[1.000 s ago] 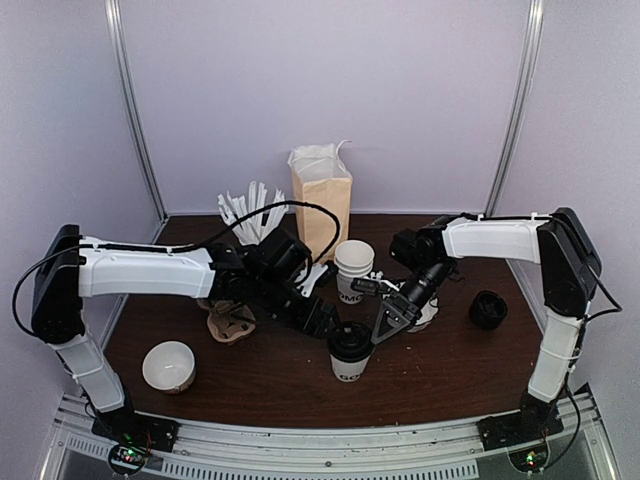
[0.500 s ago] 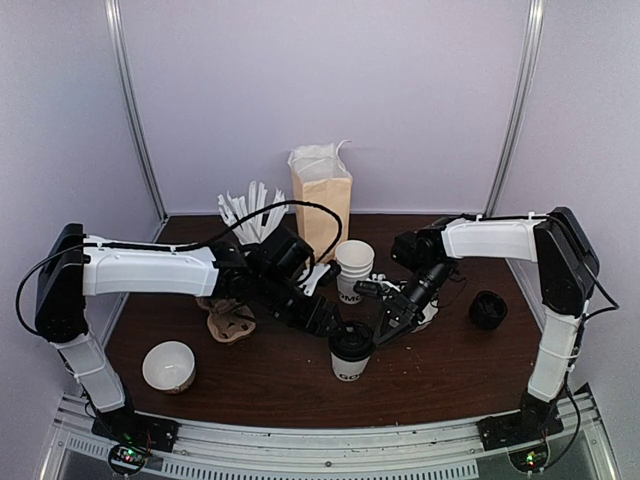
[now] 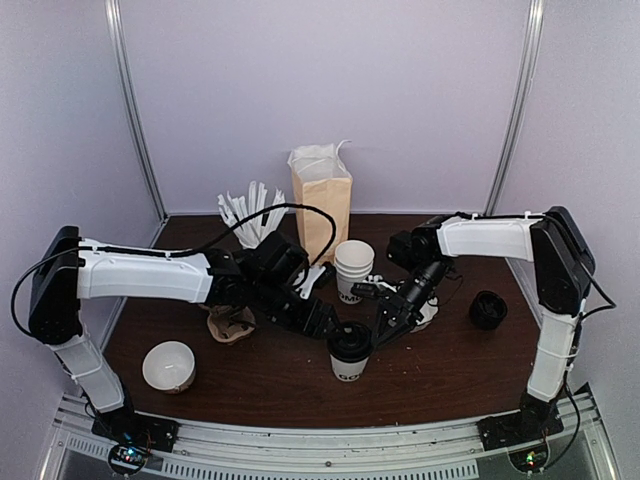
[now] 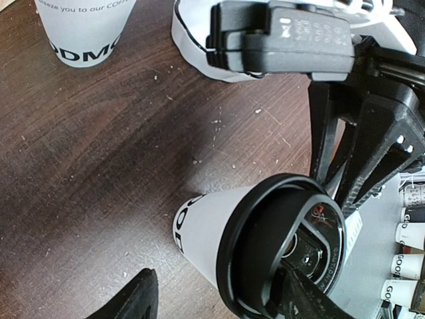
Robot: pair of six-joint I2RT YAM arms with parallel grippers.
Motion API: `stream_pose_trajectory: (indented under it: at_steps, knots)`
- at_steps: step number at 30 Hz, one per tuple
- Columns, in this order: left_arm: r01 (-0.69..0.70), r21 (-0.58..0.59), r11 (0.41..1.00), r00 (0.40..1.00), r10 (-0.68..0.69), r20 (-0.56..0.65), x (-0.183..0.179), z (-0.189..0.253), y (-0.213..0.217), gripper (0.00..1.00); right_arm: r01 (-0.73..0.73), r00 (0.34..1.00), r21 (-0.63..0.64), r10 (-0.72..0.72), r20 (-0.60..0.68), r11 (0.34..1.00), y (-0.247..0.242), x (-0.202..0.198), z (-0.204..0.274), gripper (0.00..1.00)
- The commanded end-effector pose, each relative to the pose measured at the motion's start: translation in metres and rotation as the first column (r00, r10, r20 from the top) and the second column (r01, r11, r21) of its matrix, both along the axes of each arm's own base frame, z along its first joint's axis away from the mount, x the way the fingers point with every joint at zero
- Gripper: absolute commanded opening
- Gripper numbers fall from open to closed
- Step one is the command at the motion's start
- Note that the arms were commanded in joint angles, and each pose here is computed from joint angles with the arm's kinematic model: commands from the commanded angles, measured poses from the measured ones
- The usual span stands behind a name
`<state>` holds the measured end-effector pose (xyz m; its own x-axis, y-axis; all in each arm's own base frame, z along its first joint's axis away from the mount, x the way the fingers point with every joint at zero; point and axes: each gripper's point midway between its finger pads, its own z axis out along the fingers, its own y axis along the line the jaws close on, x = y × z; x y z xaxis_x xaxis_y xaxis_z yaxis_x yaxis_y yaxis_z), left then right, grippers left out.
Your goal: Pack the takeout coffee
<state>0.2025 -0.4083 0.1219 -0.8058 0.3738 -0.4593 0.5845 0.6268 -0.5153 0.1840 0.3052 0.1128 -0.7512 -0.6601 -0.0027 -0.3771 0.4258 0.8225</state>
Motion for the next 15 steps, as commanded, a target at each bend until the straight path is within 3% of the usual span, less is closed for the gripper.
stream_pose_trajectory:
  at_steps: [1, 7, 11, 15]
  knots:
    - [0.02, 0.136, 0.99, 1.0, -0.02, -0.003, -0.01, -0.039, 0.019, 0.68, 0.016, 0.958, -0.37, 0.091, 0.271, 0.929, -0.039, 0.045, -0.088, 0.2]
    - [0.081, 0.054, 0.995, 0.995, -0.084, 0.054, -0.012, -0.022, 0.0, 0.68, 0.01, 0.924, -0.428, 0.155, 0.349, 0.904, -0.046, 0.053, -0.084, 0.21]
    - [0.085, 0.048, 0.995, 0.992, -0.089, 0.084, -0.01, -0.014, 0.001, 0.68, 0.013, 0.905, -0.357, 0.141, 0.401, 0.934, -0.037, 0.056, -0.061, 0.21]
    - [0.096, 0.037, 0.995, 0.988, -0.099, 0.114, -0.008, -0.006, 0.0, 0.68, -0.073, 0.924, -0.184, 0.136, 0.358, 0.98, -0.014, 0.04, -0.024, 0.25]
